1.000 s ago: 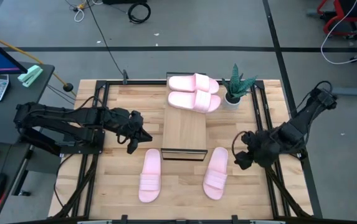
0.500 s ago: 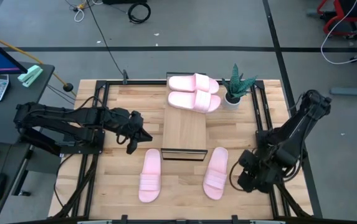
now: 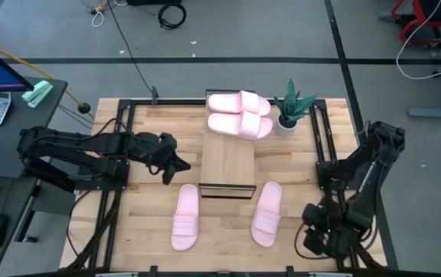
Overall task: Pick and place slides into the shelf
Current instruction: Put the pink slide on the shelf
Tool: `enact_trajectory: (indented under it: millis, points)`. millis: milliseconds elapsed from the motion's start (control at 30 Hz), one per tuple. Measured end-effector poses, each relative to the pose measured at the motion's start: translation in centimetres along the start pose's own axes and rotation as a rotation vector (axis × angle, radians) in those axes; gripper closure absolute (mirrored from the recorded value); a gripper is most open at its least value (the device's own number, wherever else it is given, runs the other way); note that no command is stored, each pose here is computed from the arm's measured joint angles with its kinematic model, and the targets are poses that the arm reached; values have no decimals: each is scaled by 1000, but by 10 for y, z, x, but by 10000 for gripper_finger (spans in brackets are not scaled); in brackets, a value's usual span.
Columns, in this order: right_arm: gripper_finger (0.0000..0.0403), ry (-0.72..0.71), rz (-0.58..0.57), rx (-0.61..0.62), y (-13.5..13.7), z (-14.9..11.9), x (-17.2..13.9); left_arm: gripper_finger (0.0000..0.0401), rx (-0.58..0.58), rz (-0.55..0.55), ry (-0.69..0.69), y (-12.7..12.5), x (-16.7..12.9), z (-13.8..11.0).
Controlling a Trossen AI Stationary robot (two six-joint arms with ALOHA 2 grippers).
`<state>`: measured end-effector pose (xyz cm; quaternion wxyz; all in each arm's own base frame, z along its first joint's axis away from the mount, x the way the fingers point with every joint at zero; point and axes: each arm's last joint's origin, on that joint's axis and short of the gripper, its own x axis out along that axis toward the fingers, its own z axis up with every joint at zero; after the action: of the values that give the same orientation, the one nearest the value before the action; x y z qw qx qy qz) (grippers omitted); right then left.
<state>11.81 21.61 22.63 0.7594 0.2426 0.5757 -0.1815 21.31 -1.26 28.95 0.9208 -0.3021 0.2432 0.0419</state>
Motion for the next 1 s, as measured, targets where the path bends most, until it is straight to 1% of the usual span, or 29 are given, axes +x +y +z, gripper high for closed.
enact_trajectory:
  millis: [133, 367, 400, 500, 567, 667, 767, 833, 1000]
  points:
    - [192, -36, 4, 85, 0, -20, 1, 347, -57, 1, -4, -1, 0, -1]
    - [192, -97, 34, 313, -2, -44, 3, 320, -121, -15, 17, -6, 0, -5]
    - [192, -100, 39, 335, -2, -47, 4, 314, -130, -13, 24, -6, 0, -6]
    - [192, -78, 68, 350, 6, -52, 11, 299, -141, -2, 47, -6, 0, -9]
    - [192, -68, 86, 365, 11, -51, 16, 291, -134, -2, 51, -6, 0, -9]
    - [192, -36, 142, 413, 22, -46, 20, 281, -130, -4, 55, -7, 0, -10]
    - [192, -16, 166, 477, 26, -34, 20, 272, -121, -5, 59, -7, 0, -11]
    - [192, -4, 207, 535, 31, -23, 17, 266, -105, -9, 63, -8, 0, -11]
    - [192, -67, 288, 595, 29, 3, 4, 257, -51, -30, 80, -13, 0, -15]
